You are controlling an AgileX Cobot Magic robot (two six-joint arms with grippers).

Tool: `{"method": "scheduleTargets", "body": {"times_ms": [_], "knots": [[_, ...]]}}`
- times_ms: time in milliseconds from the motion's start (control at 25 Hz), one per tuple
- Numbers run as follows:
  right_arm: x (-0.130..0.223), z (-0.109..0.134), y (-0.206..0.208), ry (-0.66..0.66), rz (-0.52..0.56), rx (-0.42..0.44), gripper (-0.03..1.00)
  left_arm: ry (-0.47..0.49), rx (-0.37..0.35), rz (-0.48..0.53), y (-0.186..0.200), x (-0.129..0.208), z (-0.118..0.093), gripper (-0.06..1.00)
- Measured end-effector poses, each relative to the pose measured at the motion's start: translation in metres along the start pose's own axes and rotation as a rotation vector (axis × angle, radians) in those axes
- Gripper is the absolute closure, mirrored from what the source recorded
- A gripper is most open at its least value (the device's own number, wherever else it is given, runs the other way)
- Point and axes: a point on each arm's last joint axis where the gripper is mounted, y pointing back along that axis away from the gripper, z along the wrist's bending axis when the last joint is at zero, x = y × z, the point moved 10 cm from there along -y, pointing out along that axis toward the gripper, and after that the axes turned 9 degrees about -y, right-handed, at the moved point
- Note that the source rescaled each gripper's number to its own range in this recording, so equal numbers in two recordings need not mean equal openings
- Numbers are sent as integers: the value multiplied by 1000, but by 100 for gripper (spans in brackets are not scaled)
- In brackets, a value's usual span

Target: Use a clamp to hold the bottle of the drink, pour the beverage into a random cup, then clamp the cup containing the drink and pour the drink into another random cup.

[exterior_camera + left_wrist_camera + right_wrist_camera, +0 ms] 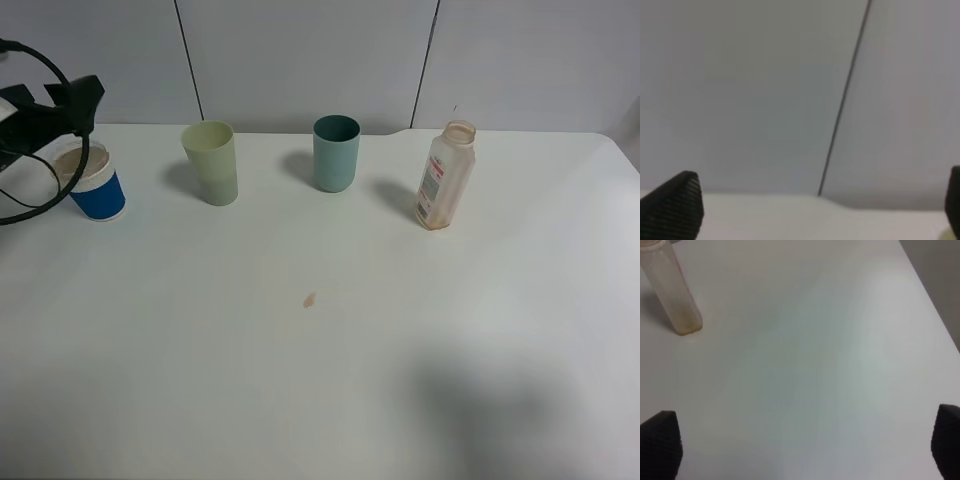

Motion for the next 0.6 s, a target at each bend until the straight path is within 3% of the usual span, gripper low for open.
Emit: {"method": "scheduleTargets", "body": {"times_ms": [120,240,600], "knots": [[0,0,0,0,0,0,-3,-18,30,-53,11,-34,-11,6],[0,0,0,0,0,0,-3,-2,29,-33,19,-50,-14,6],[0,0,0,0,0,0,-3,-51,-63,58,56,-90,-12,6]]}}
